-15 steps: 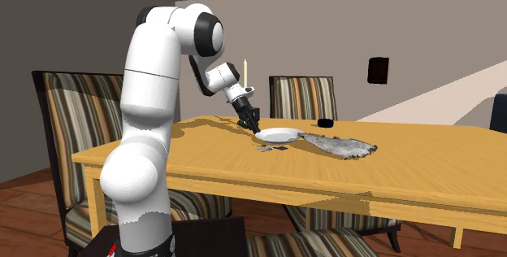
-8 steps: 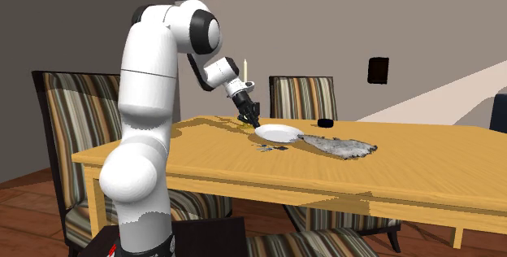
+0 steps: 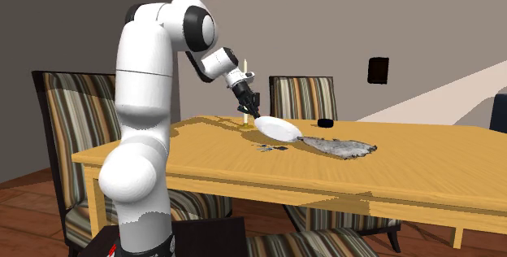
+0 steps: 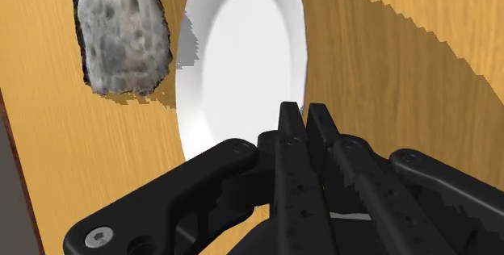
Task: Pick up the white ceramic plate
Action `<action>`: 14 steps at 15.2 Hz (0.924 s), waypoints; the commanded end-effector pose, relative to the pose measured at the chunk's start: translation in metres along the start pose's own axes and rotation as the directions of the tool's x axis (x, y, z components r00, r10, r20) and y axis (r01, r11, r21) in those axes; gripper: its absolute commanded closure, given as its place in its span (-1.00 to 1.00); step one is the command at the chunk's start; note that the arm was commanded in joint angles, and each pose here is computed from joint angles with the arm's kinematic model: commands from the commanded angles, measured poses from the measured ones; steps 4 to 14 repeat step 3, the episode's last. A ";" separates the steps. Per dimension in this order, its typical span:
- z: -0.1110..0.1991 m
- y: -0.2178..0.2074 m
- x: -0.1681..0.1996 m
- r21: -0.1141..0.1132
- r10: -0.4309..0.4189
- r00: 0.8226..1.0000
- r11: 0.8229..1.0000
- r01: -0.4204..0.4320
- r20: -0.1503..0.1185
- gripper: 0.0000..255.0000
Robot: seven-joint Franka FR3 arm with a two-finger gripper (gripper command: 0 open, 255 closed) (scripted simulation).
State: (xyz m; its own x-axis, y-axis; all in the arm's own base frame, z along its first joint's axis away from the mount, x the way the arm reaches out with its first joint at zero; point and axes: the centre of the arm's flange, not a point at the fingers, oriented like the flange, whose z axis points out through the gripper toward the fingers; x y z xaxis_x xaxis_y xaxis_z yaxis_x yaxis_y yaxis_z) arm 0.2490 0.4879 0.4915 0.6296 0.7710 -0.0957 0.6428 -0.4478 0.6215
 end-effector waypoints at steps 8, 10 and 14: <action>-0.009 0.006 -0.001 0.000 -0.001 1.000 1.000 0.001 0.000 1.00; -0.009 0.006 -0.001 0.000 -0.001 1.000 1.000 0.001 0.000 1.00; -0.009 0.006 -0.001 0.000 -0.001 1.000 1.000 0.001 0.000 1.00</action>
